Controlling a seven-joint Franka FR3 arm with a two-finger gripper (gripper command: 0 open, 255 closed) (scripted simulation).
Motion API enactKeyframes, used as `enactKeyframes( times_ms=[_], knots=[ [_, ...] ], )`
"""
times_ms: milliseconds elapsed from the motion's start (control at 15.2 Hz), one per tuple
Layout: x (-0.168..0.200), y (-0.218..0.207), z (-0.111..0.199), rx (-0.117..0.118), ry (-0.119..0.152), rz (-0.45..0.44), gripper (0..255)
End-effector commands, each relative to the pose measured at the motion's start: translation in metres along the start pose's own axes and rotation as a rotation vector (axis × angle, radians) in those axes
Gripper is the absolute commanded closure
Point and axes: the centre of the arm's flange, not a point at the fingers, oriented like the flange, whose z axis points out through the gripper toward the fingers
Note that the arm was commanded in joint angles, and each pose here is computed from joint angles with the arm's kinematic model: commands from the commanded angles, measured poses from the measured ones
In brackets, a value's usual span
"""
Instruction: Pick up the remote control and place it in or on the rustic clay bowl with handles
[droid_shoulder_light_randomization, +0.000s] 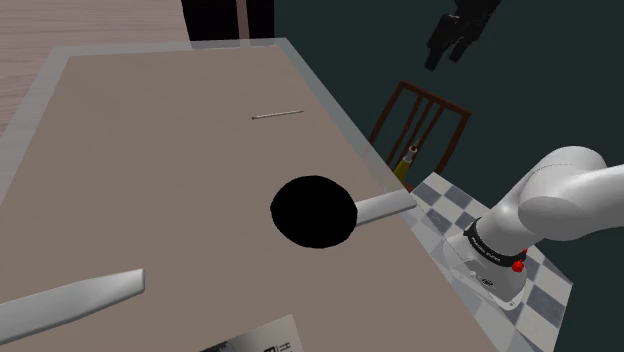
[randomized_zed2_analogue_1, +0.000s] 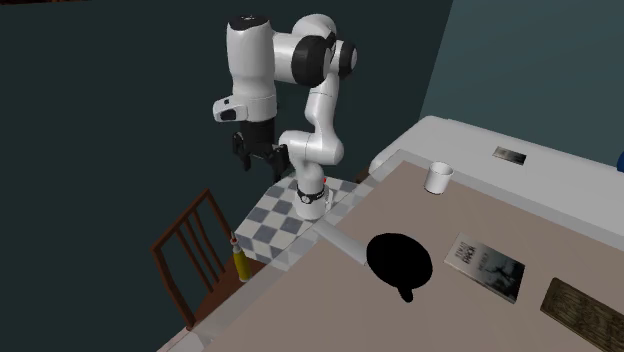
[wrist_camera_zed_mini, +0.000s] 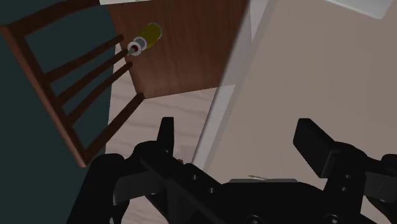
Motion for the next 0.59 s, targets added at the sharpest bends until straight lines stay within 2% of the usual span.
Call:
enactKeyframes(
  times_ms=[0,528],
  knots=[
    [0.0,0.0,0.0,0.0,0.0,0.0,0],
    [-0.01,-0.073,0.073,0.011,-0.008,-0.358,0]
  ],
)
